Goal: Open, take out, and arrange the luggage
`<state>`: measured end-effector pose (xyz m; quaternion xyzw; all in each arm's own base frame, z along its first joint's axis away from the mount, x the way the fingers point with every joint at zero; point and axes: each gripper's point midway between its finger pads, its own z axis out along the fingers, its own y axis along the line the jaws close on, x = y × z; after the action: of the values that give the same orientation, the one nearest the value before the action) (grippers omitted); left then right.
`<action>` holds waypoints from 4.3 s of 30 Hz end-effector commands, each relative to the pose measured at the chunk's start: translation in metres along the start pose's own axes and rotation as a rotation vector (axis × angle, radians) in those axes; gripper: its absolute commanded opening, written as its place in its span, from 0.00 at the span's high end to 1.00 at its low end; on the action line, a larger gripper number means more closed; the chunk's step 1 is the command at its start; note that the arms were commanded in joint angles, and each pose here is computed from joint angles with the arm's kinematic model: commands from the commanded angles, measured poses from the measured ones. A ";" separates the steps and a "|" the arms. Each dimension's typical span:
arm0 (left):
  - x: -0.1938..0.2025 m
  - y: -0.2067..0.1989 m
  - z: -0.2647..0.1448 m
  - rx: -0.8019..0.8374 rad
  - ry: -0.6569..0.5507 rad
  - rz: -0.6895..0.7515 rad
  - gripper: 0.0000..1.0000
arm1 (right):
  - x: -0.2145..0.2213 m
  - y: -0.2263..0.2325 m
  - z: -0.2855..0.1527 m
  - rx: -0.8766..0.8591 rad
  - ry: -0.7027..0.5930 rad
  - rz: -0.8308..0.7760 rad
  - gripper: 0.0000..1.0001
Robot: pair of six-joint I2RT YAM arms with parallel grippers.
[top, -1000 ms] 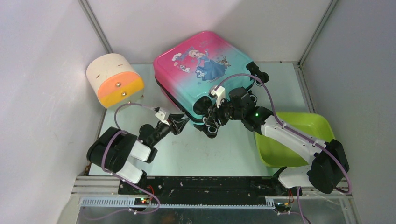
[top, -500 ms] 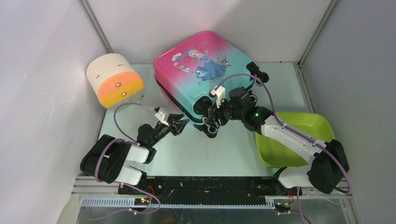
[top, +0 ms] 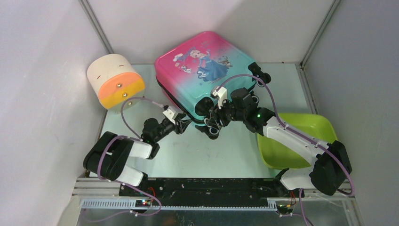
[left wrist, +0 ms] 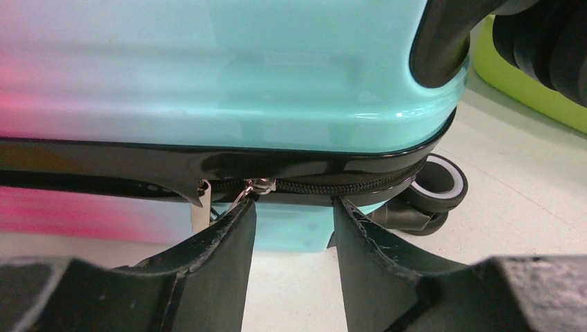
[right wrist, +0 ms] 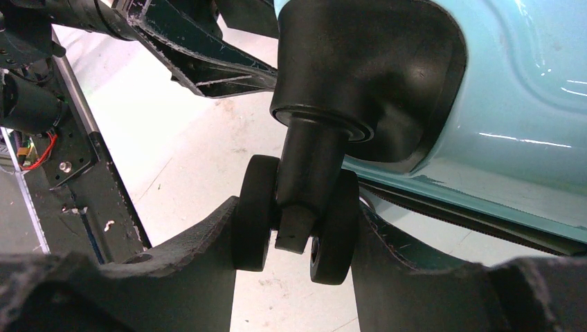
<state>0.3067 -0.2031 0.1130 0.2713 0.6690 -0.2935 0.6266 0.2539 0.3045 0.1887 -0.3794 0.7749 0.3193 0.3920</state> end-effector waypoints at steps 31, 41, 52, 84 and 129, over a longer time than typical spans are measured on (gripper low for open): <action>-0.013 0.016 0.001 -0.088 -0.025 0.057 0.49 | -0.010 0.012 0.003 -0.072 -0.036 -0.091 1.00; -0.017 0.012 0.012 -0.035 -0.031 0.077 0.51 | -0.012 0.011 0.003 -0.078 -0.044 -0.089 1.00; -0.029 0.004 0.020 0.020 -0.074 0.043 0.77 | -0.008 0.013 0.007 -0.082 -0.032 -0.070 1.00; -0.041 -0.134 0.002 0.242 0.061 -0.130 1.00 | -0.043 0.026 0.057 0.025 -0.204 0.275 1.00; -0.099 -0.060 -0.094 -0.316 0.184 -0.258 0.07 | 0.032 0.029 0.013 0.108 -0.583 0.187 0.33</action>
<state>0.2121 -0.1656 0.2116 0.0896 0.7853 -0.2166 0.5730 0.1999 0.2956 0.1031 -0.2059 0.7723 0.3712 0.4726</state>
